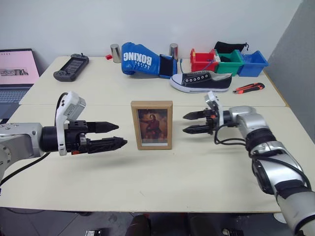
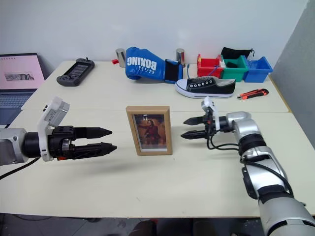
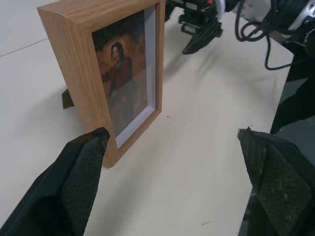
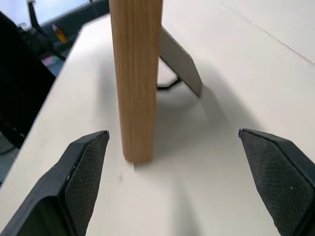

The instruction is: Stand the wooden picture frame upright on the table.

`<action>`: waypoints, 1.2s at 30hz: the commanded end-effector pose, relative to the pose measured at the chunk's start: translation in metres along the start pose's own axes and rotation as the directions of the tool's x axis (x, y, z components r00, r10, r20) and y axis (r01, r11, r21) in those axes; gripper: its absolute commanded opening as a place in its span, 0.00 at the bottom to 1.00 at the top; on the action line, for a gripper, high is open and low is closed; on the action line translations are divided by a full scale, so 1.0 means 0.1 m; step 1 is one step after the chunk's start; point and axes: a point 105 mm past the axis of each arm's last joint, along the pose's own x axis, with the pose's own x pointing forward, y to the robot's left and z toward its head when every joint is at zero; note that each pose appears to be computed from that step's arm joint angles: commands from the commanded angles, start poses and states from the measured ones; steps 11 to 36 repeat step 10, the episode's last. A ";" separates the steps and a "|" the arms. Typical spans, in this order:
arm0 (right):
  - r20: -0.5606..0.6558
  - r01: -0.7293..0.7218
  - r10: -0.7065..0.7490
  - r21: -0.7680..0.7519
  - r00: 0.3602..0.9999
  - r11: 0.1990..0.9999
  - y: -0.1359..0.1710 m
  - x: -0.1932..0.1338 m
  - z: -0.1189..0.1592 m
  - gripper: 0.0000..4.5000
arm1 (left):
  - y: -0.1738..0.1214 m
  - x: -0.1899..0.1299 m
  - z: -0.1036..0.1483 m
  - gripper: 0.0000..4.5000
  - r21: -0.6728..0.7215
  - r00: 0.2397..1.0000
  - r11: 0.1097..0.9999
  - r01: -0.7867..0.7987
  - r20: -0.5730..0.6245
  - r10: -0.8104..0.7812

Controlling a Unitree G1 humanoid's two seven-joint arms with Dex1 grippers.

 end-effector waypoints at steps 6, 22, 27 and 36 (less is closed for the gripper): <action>0.007 0.045 -0.045 -0.050 0.999 0.998 0.71 -0.34 0.40 1.00 | 0.08 -0.01 0.08 1.00 0.054 0.998 0.998 -0.038 0.049 0.035; 0.019 0.155 -0.154 -0.038 0.988 0.987 0.97 -0.29 0.45 1.00 | 0.18 0.00 0.11 1.00 0.054 0.992 0.994 -0.093 0.092 0.088; 0.019 0.155 -0.154 -0.038 0.988 0.987 0.97 -0.29 0.45 1.00 | 0.18 0.00 0.11 1.00 0.054 0.992 0.994 -0.093 0.092 0.088; 0.019 0.155 -0.154 -0.038 0.988 0.987 0.97 -0.29 0.45 1.00 | 0.18 0.00 0.11 1.00 0.054 0.992 0.994 -0.093 0.092 0.088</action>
